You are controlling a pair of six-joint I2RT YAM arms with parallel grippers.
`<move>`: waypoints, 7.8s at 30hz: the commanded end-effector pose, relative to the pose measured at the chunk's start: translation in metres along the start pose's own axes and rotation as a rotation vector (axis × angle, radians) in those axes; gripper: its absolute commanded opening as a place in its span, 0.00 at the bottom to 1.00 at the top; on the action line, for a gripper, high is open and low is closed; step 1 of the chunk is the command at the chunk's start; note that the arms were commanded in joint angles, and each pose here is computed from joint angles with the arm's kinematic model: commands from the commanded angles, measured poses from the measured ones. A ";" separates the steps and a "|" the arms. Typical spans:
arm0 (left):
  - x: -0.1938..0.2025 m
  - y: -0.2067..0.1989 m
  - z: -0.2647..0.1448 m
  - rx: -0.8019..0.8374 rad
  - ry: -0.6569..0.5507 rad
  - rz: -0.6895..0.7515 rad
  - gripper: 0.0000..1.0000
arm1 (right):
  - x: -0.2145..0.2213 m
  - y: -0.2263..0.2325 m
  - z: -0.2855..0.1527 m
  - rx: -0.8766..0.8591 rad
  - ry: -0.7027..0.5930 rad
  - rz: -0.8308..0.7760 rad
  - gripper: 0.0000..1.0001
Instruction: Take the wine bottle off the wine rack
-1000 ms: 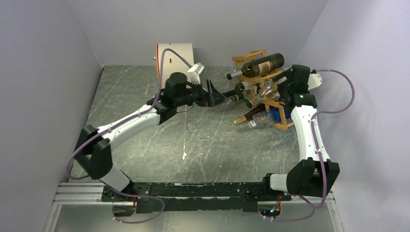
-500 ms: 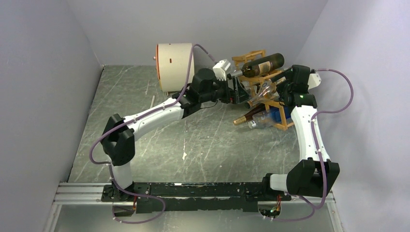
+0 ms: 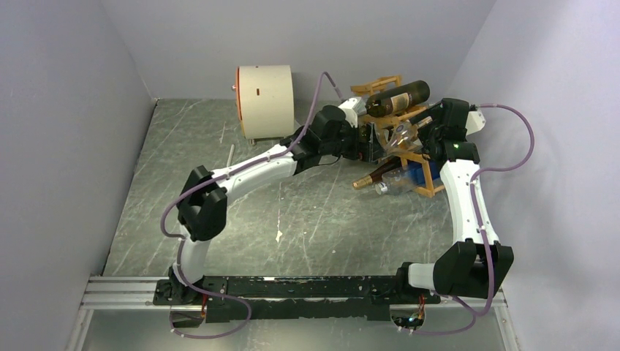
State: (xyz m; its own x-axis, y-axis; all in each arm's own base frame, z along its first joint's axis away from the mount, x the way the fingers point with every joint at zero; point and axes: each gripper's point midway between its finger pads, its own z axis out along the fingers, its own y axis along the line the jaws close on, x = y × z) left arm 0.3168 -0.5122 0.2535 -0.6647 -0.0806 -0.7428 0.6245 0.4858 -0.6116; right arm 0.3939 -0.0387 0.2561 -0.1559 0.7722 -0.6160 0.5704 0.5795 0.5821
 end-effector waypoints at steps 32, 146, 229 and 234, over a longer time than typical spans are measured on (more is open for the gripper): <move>0.008 -0.015 0.055 0.189 0.123 0.053 0.16 | -0.009 0.018 -0.019 -0.110 -0.022 -0.079 0.54; -0.045 -0.008 -0.017 0.237 0.142 -0.071 0.18 | 0.099 0.079 -0.044 -0.940 -0.442 -2.076 0.74; -0.046 0.098 -0.227 -0.164 -0.114 -0.023 0.98 | -0.093 0.174 -0.144 -0.556 -0.900 -1.178 0.00; -0.045 0.098 -0.229 -0.164 -0.115 -0.022 0.98 | -0.102 0.183 -0.145 -0.549 -0.882 -1.139 0.00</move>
State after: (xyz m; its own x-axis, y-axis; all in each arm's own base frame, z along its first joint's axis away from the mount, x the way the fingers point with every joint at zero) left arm 0.3148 -0.2680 0.2787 -0.6506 -0.1653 -0.7412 0.5198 0.6147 -0.5933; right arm 0.4169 0.0329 0.4032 0.1094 -0.4441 -0.8893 -0.0460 0.8914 -0.4508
